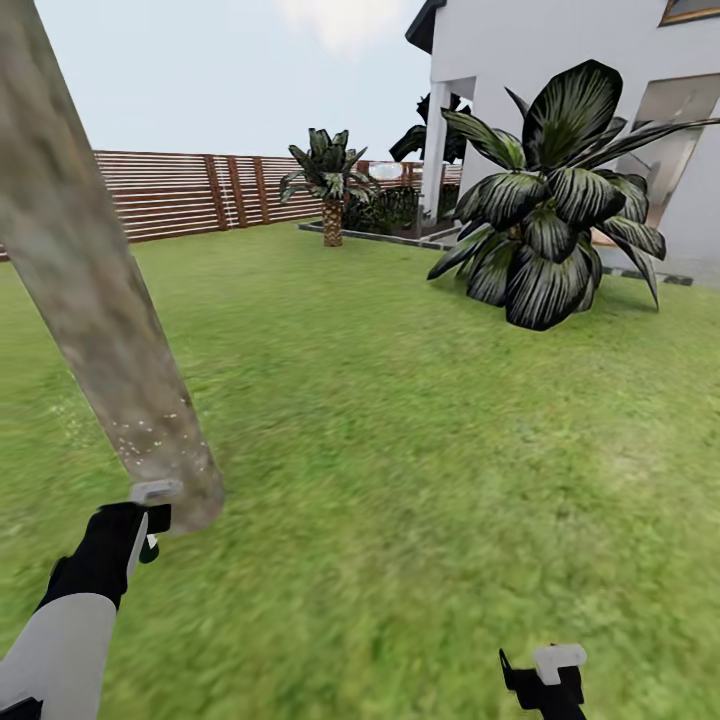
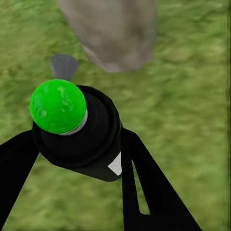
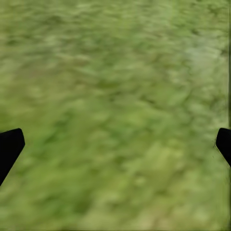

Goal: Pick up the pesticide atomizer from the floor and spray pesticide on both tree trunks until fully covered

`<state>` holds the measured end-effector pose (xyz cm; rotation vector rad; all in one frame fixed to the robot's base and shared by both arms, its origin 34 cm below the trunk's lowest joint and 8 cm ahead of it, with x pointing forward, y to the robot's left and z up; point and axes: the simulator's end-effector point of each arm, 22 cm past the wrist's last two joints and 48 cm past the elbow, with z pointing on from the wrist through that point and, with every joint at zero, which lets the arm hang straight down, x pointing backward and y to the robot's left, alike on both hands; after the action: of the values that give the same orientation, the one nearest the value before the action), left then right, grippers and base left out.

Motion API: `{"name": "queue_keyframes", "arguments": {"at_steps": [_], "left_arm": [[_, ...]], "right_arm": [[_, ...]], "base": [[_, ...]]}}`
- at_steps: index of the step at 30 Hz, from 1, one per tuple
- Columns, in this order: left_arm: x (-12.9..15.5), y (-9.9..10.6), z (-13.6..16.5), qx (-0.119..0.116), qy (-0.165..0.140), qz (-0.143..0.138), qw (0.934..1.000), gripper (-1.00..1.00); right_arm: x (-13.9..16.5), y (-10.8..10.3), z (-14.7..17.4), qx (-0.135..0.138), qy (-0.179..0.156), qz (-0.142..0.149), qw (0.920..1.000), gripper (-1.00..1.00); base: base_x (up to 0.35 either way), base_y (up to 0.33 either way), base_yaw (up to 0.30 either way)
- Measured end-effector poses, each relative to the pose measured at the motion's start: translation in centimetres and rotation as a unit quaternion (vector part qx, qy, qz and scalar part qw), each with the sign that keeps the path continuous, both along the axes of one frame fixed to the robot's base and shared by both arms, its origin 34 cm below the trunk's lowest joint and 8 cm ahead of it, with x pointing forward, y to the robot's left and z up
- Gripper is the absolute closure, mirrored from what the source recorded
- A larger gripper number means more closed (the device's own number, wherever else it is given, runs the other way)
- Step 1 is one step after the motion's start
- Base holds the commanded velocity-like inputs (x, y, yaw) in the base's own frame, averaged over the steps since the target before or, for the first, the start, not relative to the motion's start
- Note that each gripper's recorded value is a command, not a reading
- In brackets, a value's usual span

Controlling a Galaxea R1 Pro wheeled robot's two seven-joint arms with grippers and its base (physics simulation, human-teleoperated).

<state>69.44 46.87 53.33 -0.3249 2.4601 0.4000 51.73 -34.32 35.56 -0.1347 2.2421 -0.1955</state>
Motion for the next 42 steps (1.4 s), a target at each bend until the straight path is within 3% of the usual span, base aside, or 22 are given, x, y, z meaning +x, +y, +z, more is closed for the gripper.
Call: {"name": "queue_keyframes", "arguments": {"at_steps": [9,26,34,40,42], "left_arm": [[0.0,0.1,0.0,0.001,0.000,0.001,1.0000,1.00],[-0.8,1.8,0.0,0.005,0.004,0.016,0.9998,1.00],[-1.1,2.3,0.0,0.000,0.000,0.028,0.9996,1.00],[-0.9,2.1,0.0,-0.004,-0.005,0.029,0.9996,1.00],[-1.1,1.0,-0.9,-0.017,-0.001,0.024,0.9996,1.00]], "right_arm": [[0.0,0.0,0.0,0.000,0.001,0.000,1.0000,-1.00],[0.0,0.0,0.0,0.000,0.001,0.000,1.0000,-1.00],[0.0,0.0,0.0,0.000,0.001,0.000,1.0000,-1.00],[0.0,0.0,-0.1,0.000,0.001,0.000,1.0000,-1.00],[0.0,0.0,-0.1,0.000,0.000,-0.001,1.0000,-1.00]], "base": [[0.059,-0.266,0.020],[0.080,-0.250,0.241],[0.255,0.067,0.033],[-0.243,0.133,0.258],[-0.339,0.005,0.276]]}}
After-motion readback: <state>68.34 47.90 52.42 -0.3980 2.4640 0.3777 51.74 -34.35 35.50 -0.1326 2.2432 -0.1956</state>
